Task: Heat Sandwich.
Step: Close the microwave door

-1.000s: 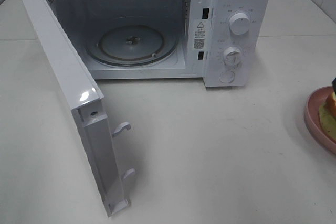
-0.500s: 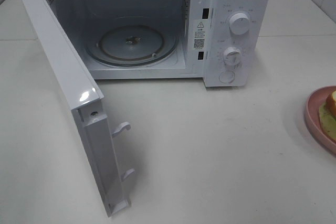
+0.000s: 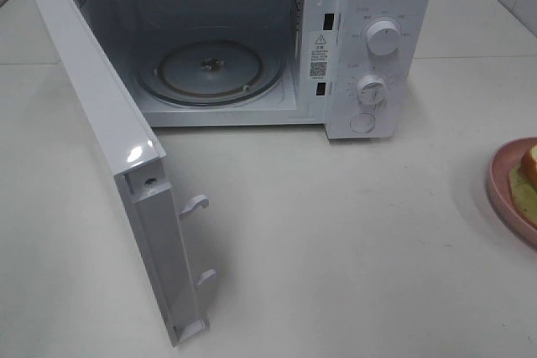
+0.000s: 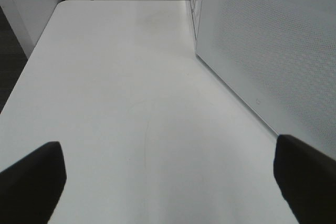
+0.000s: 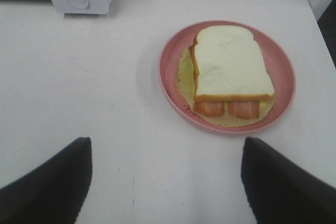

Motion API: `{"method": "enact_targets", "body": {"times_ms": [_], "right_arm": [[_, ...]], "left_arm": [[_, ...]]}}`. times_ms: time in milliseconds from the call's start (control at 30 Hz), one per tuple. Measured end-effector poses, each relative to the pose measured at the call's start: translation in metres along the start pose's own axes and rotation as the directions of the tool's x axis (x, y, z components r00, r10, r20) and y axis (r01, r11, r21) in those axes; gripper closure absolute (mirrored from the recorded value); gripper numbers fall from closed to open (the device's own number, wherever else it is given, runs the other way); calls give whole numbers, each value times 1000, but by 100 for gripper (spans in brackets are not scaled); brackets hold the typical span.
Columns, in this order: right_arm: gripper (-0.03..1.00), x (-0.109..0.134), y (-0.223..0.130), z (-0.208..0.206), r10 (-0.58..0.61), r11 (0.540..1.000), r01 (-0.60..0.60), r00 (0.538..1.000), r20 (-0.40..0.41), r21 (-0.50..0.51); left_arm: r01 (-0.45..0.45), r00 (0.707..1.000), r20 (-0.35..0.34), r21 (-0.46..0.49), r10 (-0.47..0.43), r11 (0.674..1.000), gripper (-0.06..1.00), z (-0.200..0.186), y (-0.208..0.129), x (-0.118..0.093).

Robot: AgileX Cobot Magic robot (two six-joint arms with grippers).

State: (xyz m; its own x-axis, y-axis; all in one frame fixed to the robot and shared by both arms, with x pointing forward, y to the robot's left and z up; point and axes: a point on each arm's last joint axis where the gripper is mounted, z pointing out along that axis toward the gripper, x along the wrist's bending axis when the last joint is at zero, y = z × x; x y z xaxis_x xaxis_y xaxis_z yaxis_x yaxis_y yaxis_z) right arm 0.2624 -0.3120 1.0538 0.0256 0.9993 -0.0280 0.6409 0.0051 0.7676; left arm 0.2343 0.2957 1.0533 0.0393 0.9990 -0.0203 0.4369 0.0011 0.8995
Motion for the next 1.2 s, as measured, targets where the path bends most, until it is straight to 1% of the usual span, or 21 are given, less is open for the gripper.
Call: {"method": "enact_targets", "body": {"times_ms": [33, 167, 267, 367, 1200], "right_arm": [[20, -1, -6, -1, 8, 1000, -8, 1000, 6, -3], [20, -3, -11, -7, 15, 999, -15, 1000, 1, -42], [20, -6, -19, -16, 28, 992, -29, 1000, -11, -123], [20, -7, -24, -21, 34, 986, -36, 999, -19, -163], [20, -6, -24, -21, 27, 987, -30, 999, -24, -161]], "left_arm": [[0, 1000, 0, 0, 0, 1000, -5, 0, 0, 0], [0, 1000, 0, 0, 0, 1000, -5, 0, 0, 0], [0, 1000, 0, 0, 0, 1000, -5, 0, 0, 0], [0, 1000, 0, 0, 0, 1000, -5, 0, 0, 0], [0, 1000, 0, 0, 0, 1000, -5, 0, 0, 0]]}}
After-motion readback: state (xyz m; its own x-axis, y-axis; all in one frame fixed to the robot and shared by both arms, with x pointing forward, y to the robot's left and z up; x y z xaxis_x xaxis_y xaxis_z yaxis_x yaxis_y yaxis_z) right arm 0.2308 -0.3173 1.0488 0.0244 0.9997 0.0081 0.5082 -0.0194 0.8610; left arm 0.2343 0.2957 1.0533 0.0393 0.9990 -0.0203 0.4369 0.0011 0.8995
